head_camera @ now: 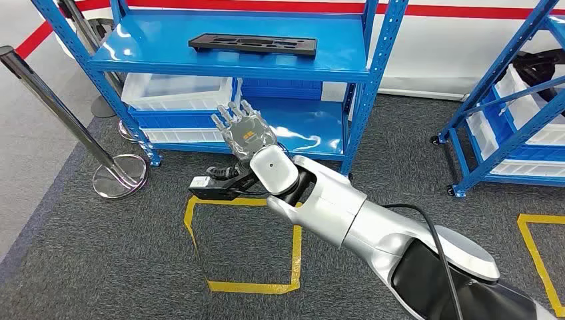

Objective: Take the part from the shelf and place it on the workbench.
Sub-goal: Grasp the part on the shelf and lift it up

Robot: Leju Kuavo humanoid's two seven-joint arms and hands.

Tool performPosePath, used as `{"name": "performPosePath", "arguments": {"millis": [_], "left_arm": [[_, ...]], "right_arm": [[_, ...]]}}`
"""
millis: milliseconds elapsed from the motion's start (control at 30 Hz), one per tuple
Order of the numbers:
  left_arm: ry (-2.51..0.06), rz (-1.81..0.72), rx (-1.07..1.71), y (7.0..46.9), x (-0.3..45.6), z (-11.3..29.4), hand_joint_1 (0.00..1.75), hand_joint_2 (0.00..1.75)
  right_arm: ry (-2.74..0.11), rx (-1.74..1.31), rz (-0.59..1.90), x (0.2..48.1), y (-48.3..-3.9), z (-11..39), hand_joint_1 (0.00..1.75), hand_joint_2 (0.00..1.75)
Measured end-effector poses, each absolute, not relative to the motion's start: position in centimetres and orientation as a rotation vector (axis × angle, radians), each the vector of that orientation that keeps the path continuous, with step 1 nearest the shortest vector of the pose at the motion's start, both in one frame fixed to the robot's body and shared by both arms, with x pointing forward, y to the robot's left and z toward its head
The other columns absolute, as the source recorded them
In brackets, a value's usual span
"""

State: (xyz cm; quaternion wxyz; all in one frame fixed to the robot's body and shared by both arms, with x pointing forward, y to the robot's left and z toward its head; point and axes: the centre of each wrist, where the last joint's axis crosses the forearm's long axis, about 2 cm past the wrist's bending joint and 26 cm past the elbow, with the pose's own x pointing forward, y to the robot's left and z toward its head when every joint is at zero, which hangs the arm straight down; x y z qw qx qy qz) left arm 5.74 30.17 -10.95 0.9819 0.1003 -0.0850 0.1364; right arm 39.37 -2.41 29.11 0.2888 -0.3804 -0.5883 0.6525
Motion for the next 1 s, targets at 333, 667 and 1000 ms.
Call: {"name": "performPosePath", "arguments": {"millis": [333, 667, 1000], "left_arm": [[-0.183, 0.265, 0.204, 30.2, 5.8, -10.9, 0.0, 0.0], [-0.181, 0.263, 0.209, 30.3, 5.6, -11.0, 0.0, 0.0], [-0.181, 0.252, 0.211, 30.3, 5.6, -11.0, 0.0, 0.0]], "right_arm": [[-1.548, -1.021, 1.751, 39.5, -2.5, 29.4, 0.0, 0.0], [-1.51, -1.013, 1.744, 40.0, -3.6, 30.1, 0.0, 0.0], [-1.525, -1.056, 1.746, 40.0, -3.7, 31.0, 0.0, 0.0]]}}
